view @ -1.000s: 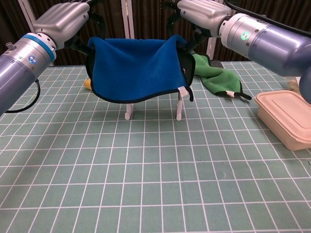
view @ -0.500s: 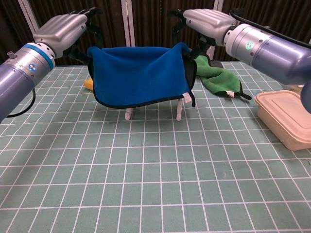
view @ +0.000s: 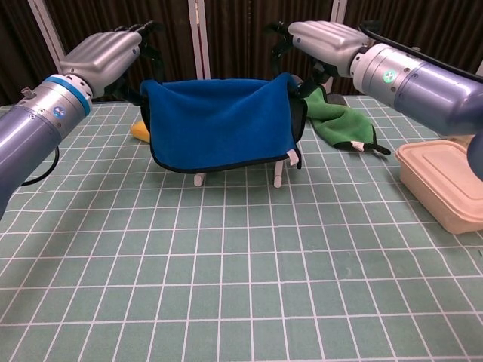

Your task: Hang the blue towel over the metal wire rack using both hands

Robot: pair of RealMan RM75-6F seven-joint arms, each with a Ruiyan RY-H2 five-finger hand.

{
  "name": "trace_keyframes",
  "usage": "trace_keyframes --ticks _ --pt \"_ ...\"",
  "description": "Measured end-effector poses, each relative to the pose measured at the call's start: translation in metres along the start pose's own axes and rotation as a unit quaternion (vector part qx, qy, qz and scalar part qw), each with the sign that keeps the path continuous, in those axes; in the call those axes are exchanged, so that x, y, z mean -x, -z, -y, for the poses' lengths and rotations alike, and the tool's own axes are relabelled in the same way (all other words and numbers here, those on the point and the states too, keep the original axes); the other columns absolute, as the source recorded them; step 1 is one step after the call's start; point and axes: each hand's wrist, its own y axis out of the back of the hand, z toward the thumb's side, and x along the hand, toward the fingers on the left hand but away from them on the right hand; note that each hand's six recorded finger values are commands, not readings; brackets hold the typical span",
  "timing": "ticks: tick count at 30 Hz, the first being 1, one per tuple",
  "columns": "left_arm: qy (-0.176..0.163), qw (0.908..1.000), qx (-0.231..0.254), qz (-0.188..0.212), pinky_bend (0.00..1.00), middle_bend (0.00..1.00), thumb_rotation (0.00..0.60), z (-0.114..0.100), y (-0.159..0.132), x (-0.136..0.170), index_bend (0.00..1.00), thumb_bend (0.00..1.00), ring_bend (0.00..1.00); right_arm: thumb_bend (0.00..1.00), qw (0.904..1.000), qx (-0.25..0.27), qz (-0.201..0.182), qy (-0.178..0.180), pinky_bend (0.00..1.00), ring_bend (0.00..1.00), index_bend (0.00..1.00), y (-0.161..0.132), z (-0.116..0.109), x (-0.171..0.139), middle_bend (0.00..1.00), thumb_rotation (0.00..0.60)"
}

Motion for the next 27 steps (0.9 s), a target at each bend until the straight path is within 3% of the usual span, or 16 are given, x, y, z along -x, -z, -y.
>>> trace_keyframes --ticks 3,4,5,9,15,27 --pt "0.007 1.0000 0.006 -0.002 0.00 0.00 0.600 0.003 0.000 0.000 0.16 0.22 0.00 0.28 1.0000 0.004 -0.001 -0.006 0.00 0.00 0.35 0.001 0.002 -0.001 0.02 0.600" --pt "0.010 0.9999 0.008 -0.003 0.00 0.00 0.600 0.004 0.000 0.000 0.05 0.16 0.00 0.22 1.0000 0.005 -0.002 -0.007 0.00 0.00 0.26 0.001 0.003 -0.001 0.01 0.600" --pt "0.012 0.9999 0.010 -0.005 0.00 0.00 0.600 0.005 0.000 0.000 0.02 0.14 0.00 0.20 0.9999 0.007 -0.002 -0.008 0.00 0.00 0.22 0.001 0.003 -0.001 0.01 0.600" --pt "0.019 0.9997 0.015 -0.009 0.00 0.00 0.600 0.006 0.001 -0.001 0.00 0.08 0.00 0.16 0.9999 0.007 -0.003 -0.008 0.00 0.00 0.12 0.005 0.000 -0.002 0.00 0.600" --pt "0.017 0.9997 0.014 -0.013 0.00 0.00 0.600 0.002 0.005 -0.001 0.00 0.07 0.00 0.14 1.0000 0.006 -0.002 -0.006 0.00 0.00 0.17 0.008 -0.003 -0.005 0.00 0.600" --pt "0.059 0.9970 -0.019 -0.047 0.00 0.00 0.600 0.004 0.050 0.020 0.00 0.00 0.00 0.00 1.0000 -0.008 -0.005 -0.001 0.00 0.00 0.07 0.017 -0.013 -0.023 0.00 0.600"
